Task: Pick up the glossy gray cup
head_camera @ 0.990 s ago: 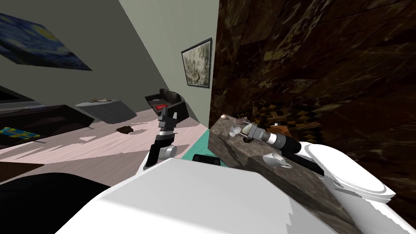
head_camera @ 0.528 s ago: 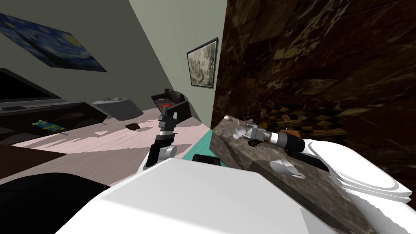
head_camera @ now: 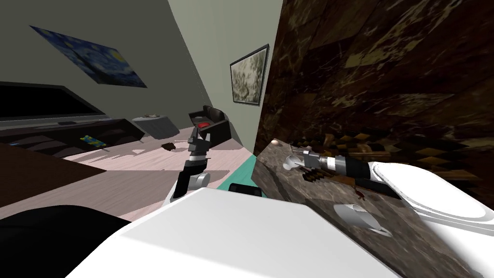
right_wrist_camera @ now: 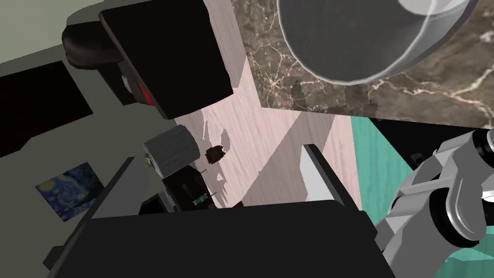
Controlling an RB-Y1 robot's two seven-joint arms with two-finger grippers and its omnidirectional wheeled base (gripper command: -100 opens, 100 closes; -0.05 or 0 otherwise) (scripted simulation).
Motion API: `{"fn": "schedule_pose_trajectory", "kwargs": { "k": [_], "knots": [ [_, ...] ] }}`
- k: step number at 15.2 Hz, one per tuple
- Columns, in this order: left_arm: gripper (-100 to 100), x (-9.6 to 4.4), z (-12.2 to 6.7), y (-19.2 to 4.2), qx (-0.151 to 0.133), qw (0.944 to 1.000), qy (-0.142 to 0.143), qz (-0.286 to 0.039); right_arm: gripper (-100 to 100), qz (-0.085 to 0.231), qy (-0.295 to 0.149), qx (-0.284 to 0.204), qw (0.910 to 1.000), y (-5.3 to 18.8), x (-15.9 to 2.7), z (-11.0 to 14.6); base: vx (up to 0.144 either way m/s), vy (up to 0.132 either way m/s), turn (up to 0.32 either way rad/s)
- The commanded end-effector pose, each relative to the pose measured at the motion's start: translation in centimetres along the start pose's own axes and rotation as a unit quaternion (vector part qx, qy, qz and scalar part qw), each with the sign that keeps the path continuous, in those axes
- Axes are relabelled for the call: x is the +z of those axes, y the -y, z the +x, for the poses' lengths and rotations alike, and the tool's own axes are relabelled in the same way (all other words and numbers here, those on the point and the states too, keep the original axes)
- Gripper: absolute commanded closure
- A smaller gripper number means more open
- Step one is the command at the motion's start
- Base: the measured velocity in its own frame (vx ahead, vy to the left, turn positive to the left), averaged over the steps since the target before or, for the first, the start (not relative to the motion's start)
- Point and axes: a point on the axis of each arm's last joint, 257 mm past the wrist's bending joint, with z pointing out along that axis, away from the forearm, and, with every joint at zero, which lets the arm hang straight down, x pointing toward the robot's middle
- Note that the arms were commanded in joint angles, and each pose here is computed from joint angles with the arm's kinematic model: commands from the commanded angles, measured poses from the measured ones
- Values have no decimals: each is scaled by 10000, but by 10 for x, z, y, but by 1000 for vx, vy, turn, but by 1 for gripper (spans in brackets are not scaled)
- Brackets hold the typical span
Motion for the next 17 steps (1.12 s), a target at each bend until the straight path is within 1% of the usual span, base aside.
{"fn": "schedule_pose_trajectory", "kwargs": {
  "k": [1,3,4,5,6,8,9,10,11,12,13,14,15,16,17],
  "knots": [
    [0,0,0,0,0,10000,0,0,-100,-356,-191,-297,9987,-13,-7,14,35,35,143],
    [0,0,0,0,0,10000,0,0,-100,-416,-273,-341,9982,-16,-8,18,28,31,105],
    [0,0,0,0,0,10000,0,0,-100,-710,-400,-550,9952,-27,-15,30,23,38,137],
    [0,0,0,0,0,10000,0,0,-100,-752,-456,-578,9944,-29,-16,33,26,42,150],
    [0,0,0,0,0,10000,0,0,-100,-1019,-526,-737,9907,-39,-23,41,37,53,190],
    [0,0,0,0,0,10000,0,0,-100,-1088,-614,-781,9891,-42,-24,46,33,41,109],
    [0,0,0,0,0,10000,0,0,-100,-1386,-701,-927,9835,-54,-33,56,26,37,158],
    [0,0,0,0,-1,10000,0,0,-100,-1421,-745,-948,9825,-56,-34,59,24,36,148],
    [0,0,0,0,0,10000,0,0,-100,-1701,-791,-1055,9766,-68,-42,66,33,46,179],
    [0,0,0,0,-1,10000,0,0,-100,-1748,-849,-1081,9750,-70,-43,70,35,52,149],
    [0,0,0,0,0,10000,0,0,-100,-2020,-873,-1161,9686,-83,-51,76,33,58,159],
    [0,0,0,0,-1,10000,0,0,-100,-2066,-927,-1185,9668,-85,-52,79,30,52,134],
    [0,0,0,0,0,10000,0,0,-100,-2328,-934,-1242,9600,-98,-60,84,30,59,183],
    [0,0,0,0,-1,10000,0,0,-100,-2369,-981,-1262,9583,-100,-62,87,28,55,138],
    [0,0,0,0,0,10000,0,0,-100,-2636,-992,-1306,9506,-114,-70,92,19,55,132]
  ]
}}
